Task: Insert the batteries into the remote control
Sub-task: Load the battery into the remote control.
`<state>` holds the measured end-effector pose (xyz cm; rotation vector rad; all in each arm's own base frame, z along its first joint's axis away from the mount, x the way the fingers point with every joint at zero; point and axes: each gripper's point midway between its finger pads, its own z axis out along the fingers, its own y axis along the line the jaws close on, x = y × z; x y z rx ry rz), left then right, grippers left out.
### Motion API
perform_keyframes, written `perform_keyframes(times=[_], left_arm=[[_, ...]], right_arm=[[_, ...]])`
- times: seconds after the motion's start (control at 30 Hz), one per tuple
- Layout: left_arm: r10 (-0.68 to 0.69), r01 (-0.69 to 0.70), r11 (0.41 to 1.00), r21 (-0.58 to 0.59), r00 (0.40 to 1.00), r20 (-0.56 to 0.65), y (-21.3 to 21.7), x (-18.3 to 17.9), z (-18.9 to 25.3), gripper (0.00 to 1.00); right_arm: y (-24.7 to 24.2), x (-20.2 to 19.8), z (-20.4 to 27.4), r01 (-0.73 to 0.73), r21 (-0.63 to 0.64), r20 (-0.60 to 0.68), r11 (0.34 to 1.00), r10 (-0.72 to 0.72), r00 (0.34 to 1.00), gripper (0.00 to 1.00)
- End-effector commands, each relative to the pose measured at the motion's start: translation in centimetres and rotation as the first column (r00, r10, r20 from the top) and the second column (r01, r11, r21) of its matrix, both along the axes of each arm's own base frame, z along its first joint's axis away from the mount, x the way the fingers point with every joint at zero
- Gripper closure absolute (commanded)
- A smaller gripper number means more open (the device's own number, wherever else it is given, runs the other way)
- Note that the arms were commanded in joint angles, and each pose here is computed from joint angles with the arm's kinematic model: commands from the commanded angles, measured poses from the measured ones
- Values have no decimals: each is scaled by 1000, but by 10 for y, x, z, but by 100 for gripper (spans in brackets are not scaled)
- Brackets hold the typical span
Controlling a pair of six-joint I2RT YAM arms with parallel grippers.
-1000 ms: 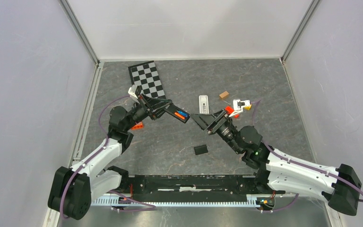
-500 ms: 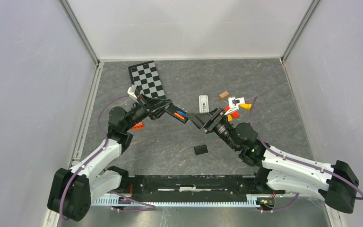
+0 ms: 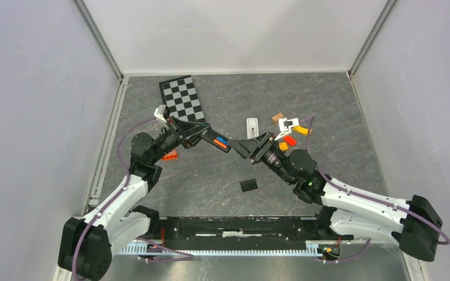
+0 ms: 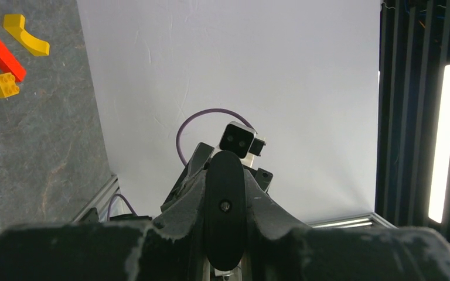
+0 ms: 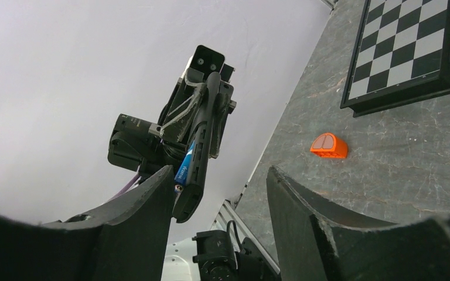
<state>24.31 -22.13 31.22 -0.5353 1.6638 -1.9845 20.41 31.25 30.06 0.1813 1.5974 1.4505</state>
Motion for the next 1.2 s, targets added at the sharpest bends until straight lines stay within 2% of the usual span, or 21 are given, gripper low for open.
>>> perform_keyframes(times=[0.0, 0.17, 0.33, 0.5, 0.67, 0.83, 0.97, 1.03, 1.17], left_arm=[[-34, 36, 999, -14, 991, 132, -2, -13, 35, 98], [-36, 40, 999, -27, 990, 136, -2, -15, 39, 98], [-37, 40, 999, -21, 988, 151, -2, -16, 41, 98], [-34, 37, 999, -12, 988, 153, -2, -14, 38, 98], [-32, 34, 999, -8, 988, 154, -3, -12, 38, 98], [-24, 26, 1000, -7, 989, 149, -3, -10, 36, 98], [-18, 15, 1000, 20, 988, 154, -3, -7, 31, 98], [-11, -1, 997, 73, 986, 169, -4, -4, 23, 98], [21, -66, 974, 218, 979, 203, -2, 3, -5, 98]], right_arm=[[5, 5, -3, 0, -40, 0, 999, 0, 1000, 38], [6, 6, -11, 4, -73, -6, 997, -5, 1000, 41], [8, 12, -27, 18, -166, -24, 986, -23, 999, 48], [10, 21, -65, 25, -376, -51, 926, -48, 998, 51], [8, 21, -102, -2, -503, -69, 864, -38, 997, 59], [-2, 24, -118, 21, -587, -41, 809, -55, 998, 67], [-10, 29, -112, 63, -621, 1, 782, -79, 997, 65], [-12, 30, -99, 82, -612, 31, 787, -79, 996, 62], [-13, 29, -67, 99, -580, 101, 808, -49, 994, 46]])
